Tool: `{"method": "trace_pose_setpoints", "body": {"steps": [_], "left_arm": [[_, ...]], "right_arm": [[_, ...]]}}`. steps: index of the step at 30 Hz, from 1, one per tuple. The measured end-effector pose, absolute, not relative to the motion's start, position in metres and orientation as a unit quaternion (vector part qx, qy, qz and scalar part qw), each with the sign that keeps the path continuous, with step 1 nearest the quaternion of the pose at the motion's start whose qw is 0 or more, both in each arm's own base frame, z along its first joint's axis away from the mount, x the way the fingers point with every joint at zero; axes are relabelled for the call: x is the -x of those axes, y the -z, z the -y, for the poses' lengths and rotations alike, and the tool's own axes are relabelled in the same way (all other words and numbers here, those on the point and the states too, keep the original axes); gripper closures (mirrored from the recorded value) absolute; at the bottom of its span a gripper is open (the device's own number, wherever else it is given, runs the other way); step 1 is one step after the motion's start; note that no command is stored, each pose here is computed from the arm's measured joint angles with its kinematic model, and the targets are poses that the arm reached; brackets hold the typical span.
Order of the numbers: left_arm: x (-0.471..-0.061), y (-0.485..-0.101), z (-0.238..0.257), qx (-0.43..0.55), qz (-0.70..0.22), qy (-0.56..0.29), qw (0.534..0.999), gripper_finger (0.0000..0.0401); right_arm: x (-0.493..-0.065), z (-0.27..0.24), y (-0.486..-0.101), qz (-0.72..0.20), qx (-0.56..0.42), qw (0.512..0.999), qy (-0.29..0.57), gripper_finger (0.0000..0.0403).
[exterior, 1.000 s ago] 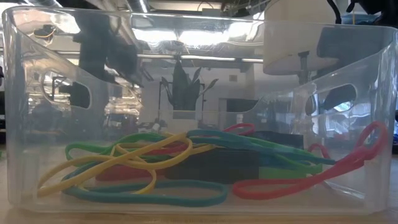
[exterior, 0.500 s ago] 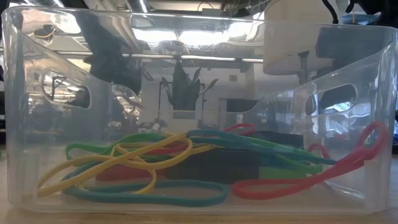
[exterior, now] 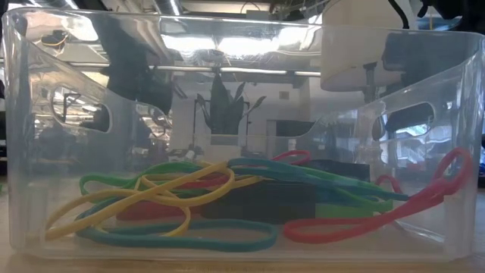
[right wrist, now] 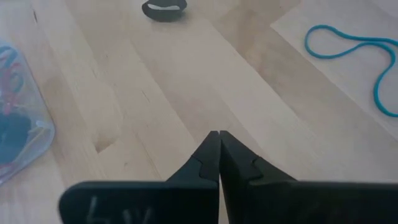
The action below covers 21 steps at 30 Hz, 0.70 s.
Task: Pick and place rubber bands into bin
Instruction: Put the green rubber band into the transparent bin
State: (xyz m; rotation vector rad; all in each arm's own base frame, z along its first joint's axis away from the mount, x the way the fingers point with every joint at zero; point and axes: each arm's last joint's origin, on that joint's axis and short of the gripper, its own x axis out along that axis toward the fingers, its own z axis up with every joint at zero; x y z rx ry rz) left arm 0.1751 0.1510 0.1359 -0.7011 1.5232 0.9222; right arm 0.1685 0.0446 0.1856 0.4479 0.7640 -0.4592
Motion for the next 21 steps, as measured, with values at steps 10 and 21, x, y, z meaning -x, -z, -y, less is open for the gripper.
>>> {"method": "trace_pose_setpoints", "body": {"steps": [10,21], "left_arm": [[-0.193,-0.188,-0.104,0.278,-0.593,-0.373,0.658,0.0399],[-0.249,-0.269,-0.026,0.2,-0.549,-0.318,0.747,0.0399]], "right_arm": [[-0.168,-0.045,-0.185,-0.373,-0.191,0.883,0.211,0.0399],[-0.168,-0.044,-0.185,-0.378,-0.186,0.882,0.211,0.0399]]}}
